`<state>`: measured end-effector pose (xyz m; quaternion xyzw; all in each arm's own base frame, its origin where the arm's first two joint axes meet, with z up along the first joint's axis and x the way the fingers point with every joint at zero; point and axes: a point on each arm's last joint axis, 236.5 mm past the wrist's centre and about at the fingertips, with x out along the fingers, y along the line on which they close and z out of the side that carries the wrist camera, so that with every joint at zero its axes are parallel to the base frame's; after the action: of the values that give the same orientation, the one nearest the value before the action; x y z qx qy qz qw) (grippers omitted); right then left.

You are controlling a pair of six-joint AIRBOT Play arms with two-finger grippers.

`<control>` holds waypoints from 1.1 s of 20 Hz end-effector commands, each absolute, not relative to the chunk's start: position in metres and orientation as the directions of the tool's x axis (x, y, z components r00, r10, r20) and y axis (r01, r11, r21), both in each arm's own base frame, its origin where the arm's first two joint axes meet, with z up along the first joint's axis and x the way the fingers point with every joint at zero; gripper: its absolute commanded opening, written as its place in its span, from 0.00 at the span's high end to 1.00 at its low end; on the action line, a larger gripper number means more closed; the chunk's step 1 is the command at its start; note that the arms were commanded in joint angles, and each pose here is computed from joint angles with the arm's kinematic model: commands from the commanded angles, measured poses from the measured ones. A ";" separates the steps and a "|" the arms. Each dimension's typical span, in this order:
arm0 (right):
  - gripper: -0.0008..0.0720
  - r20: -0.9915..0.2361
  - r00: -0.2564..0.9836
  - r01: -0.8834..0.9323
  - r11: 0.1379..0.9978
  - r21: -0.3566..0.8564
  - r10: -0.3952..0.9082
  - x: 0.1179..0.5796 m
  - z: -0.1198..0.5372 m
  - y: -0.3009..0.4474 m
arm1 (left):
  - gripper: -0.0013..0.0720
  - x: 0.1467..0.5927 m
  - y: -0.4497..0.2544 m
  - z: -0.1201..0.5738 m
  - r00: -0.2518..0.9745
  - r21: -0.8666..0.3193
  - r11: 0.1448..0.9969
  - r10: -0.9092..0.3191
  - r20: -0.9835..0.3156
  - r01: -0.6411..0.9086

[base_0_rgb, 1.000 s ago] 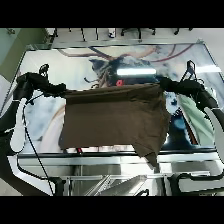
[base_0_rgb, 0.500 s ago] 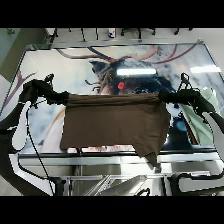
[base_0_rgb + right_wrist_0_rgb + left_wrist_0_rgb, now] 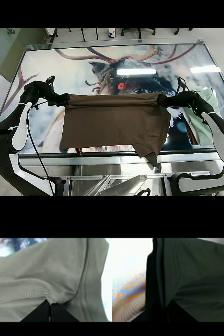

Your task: Fold the shirts.

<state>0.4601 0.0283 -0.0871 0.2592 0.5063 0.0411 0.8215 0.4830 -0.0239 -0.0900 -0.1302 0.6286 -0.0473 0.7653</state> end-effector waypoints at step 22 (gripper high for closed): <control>0.22 -0.879 0.125 0.363 0.804 0.472 0.460 0.237 -0.050 0.016 | 0.03 0.334 0.007 -0.046 -0.095 -0.288 0.945 -0.304 -0.948 -0.155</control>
<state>0.3155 -0.0025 -0.0378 0.2892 0.6066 0.0324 0.7398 0.3886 0.0018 -0.0272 -0.1424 0.7168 -0.0614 0.6798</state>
